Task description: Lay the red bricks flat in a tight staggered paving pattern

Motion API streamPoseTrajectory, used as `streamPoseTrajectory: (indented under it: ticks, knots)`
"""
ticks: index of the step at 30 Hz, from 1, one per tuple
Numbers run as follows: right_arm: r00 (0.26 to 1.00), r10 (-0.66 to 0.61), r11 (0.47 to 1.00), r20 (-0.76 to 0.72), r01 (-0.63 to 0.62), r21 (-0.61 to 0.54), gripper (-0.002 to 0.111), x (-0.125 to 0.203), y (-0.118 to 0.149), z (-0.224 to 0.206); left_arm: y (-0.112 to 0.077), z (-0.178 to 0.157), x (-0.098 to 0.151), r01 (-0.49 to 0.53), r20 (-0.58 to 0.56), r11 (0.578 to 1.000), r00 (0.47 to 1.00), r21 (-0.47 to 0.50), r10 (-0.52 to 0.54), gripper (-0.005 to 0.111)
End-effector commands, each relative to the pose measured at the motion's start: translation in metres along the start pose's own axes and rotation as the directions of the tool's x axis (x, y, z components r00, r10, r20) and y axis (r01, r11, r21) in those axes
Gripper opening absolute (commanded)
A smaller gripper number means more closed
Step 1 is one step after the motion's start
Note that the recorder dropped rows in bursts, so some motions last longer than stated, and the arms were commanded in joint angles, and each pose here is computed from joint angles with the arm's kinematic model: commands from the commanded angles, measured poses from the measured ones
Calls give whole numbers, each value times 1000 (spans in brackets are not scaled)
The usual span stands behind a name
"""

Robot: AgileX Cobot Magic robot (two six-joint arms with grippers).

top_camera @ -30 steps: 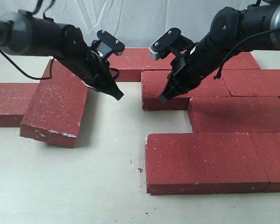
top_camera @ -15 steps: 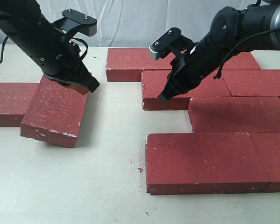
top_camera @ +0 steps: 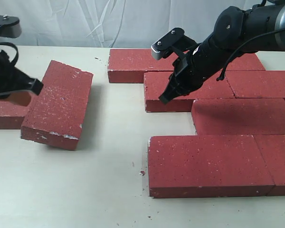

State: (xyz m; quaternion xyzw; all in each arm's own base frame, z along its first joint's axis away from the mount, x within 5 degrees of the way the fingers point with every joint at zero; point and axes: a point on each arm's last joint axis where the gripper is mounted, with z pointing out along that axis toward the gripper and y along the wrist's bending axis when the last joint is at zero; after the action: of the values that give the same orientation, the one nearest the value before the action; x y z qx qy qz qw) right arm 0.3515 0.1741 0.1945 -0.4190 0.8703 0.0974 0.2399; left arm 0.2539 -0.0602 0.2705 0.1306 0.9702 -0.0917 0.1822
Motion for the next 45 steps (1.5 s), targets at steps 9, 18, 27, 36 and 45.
streamPoseTrajectory:
  ticks: [9, 18, 27, 36, 45]
  knots:
    - [1000, 15, 1000, 9, -15, -1, -1, 0, -1, -1, 68, 9, 50, 244, -40, 969, 969, -41, -245, 20]
    - [1000, 16, 1000, 16, -16, 4, -1, 0, -1, -1, 77, 10, 54, 362, 118, 895, 908, 261, -402, 79]
    - [999, 36, 999, 25, -36, -6, -1, -1, 0, -1, 77, 40, 63, 448, 20, 828, 876, 337, -482, 84]
    - [999, 38, 999, 34, -38, 1, -1, -2, -1, -1, 82, 61, 62, 474, 19, 796, 855, 376, -518, 84]
    - [998, 38, 999, 42, -38, 8, -1, -3, -2, -1, 85, 71, 63, 500, 5, 780, 841, 377, -541, 84]
